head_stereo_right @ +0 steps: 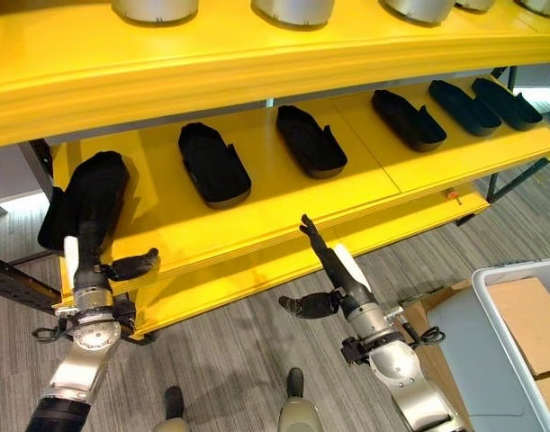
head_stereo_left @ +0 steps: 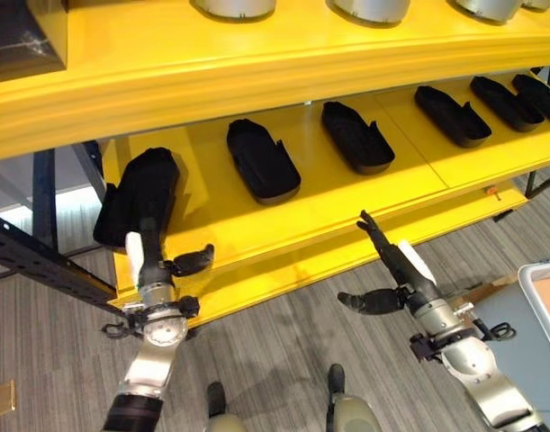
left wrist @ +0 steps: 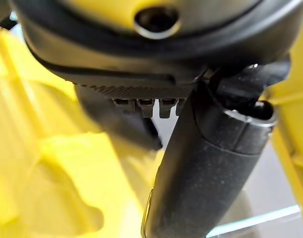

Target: Move parts from the plastic box to the shelf.

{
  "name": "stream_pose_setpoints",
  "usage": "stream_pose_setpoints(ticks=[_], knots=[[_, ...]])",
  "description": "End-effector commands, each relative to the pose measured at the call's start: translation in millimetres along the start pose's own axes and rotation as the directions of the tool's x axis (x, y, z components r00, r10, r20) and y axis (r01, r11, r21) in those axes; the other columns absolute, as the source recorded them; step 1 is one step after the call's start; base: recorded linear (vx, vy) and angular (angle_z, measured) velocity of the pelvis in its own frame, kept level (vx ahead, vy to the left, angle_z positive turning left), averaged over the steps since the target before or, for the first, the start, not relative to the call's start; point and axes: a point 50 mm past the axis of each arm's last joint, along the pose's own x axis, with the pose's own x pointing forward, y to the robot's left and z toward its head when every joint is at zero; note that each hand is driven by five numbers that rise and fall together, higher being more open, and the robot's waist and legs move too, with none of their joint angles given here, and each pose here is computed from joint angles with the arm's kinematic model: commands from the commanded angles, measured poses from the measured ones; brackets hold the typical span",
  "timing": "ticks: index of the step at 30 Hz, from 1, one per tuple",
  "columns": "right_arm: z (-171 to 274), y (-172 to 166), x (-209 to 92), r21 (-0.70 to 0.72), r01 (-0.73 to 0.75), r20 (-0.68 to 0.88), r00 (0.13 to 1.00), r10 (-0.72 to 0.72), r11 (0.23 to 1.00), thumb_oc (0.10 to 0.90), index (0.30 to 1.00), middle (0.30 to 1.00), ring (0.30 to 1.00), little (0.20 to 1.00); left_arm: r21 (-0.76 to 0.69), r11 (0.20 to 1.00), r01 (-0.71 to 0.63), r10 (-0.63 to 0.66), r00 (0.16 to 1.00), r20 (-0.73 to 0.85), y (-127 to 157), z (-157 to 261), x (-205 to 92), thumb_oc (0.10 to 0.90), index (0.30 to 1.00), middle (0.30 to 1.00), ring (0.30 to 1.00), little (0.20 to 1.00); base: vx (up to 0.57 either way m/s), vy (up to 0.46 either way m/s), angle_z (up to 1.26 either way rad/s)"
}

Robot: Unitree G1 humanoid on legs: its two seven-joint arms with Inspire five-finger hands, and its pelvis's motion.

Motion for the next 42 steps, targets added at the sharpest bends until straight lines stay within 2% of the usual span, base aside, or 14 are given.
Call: stream_pose_setpoints(ticks=[1,11,23,30,36,42], knots=[[41.4,-13.1,8.4,0.044,0.057,0.225,0.972,-0.066,0.997,0.900,1.000,1.000,1.000,1.000,-0.075,0.997,0.013,0.002,0.980,0.197,1.3,39.9,16.8,0.900,1.000,1.000,1.000,1.000,0.00,0.000,0.00],[38.7,-12.7,5.3,0.041,0.053,0.209,0.976,-0.060,0.998,0.900,1.000,1.000,1.000,1.000,-0.116,0.989,0.094,-0.079,0.989,0.126,-15.2,27.5,15.7,0.900,1.000,1.000,1.000,1.000,0.00,-0.002,-0.02],[35.3,-13.0,2.0,0.040,0.060,0.192,0.979,-0.066,0.997,0.900,1.000,1.000,1.000,1.000,-0.143,0.986,0.086,-0.073,0.993,0.098,-14.4,22.0,13.9,0.900,1.000,1.000,1.000,1.000,0.00,0.000,0.00],[34.6,-13.1,1.4,0.048,0.071,0.189,0.979,-0.079,0.996,0.900,1.000,1.000,1.000,1.000,-0.179,0.983,0.031,-0.007,0.991,0.134,-3.5,31.6,16.3,0.900,1.000,1.000,1.000,1.000,0.00,0.000,0.00],[32.8,-13.1,3.0,0.055,0.082,0.182,0.979,-0.091,0.995,0.900,1.000,1.000,1.000,1.000,-0.272,0.961,-0.044,0.107,0.969,0.222,14.5,57.2,20.8,0.900,1.000,1.000,1.000,1.000,0.00,0.000,0.00],[33.4,-13.7,4.6,0.059,0.090,0.188,0.977,-0.100,0.994,0.900,1.000,1.000,1.000,1.000,-0.357,0.933,-0.040,0.162,0.935,0.317,24.1,81.6,18.6,0.900,1.000,1.000,1.000,1.000,0.01,0.000,0.02]])
